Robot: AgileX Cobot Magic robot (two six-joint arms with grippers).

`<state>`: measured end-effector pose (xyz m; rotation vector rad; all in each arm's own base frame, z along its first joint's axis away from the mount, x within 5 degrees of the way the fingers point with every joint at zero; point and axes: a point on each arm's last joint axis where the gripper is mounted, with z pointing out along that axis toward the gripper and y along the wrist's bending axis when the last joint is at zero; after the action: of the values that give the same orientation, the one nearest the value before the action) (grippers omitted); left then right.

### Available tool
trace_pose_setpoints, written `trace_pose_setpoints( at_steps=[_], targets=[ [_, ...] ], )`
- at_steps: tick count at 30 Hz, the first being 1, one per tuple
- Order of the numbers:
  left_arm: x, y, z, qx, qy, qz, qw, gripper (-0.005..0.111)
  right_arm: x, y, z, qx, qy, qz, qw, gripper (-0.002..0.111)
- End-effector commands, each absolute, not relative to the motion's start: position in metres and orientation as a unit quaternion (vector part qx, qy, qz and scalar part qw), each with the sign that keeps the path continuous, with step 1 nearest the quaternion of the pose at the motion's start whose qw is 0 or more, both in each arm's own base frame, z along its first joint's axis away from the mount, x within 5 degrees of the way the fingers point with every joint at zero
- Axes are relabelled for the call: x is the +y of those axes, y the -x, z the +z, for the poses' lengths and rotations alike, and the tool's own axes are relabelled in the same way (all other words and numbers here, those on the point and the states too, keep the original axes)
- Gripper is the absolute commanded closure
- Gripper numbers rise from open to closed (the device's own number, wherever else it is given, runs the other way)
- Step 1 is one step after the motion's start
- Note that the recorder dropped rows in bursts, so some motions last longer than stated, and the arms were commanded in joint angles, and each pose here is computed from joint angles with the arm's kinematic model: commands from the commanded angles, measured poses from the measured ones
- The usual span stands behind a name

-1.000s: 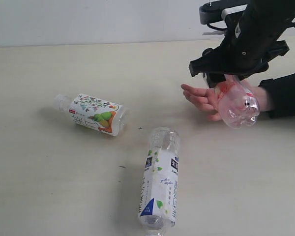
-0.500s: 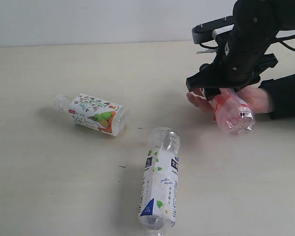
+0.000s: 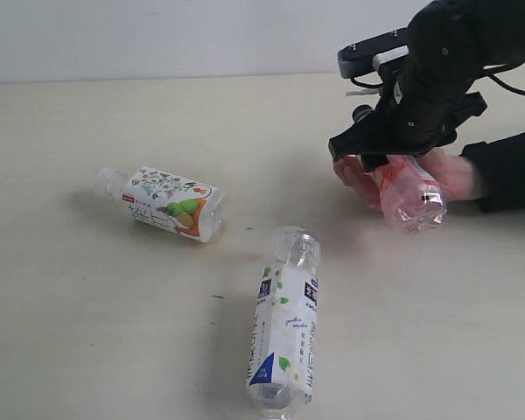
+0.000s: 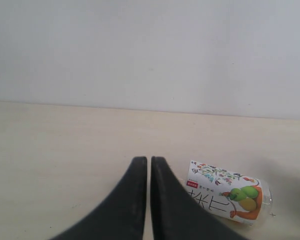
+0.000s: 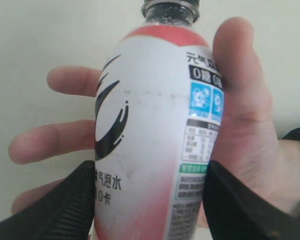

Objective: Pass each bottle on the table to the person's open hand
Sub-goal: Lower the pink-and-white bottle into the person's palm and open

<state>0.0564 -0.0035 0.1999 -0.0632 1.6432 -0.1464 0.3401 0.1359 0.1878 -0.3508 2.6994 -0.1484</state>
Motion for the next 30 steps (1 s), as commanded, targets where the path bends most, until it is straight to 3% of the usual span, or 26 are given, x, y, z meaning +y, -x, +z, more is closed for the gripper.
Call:
trace_pose_setpoints(
  at_steps=[1, 27, 30],
  targets=[
    [-0.004, -0.056, 0.199, 0.729, 0.027, -0.066, 0.68, 0.101, 0.134, -0.343, 0.188, 0.965, 0.122, -0.061, 0.225, 0.108],
    [-0.004, -0.056, 0.199, 0.729, 0.027, -0.066, 0.68, 0.101, 0.137, -0.346, 0.163, 0.972, 0.121, -0.062, 0.193, 0.108],
    [-0.004, -0.056, 0.199, 0.729, 0.027, -0.066, 0.68, 0.101, 0.137, -0.346, 0.163, 0.971, 0.122, -0.063, 0.194, 0.102]
  ],
)
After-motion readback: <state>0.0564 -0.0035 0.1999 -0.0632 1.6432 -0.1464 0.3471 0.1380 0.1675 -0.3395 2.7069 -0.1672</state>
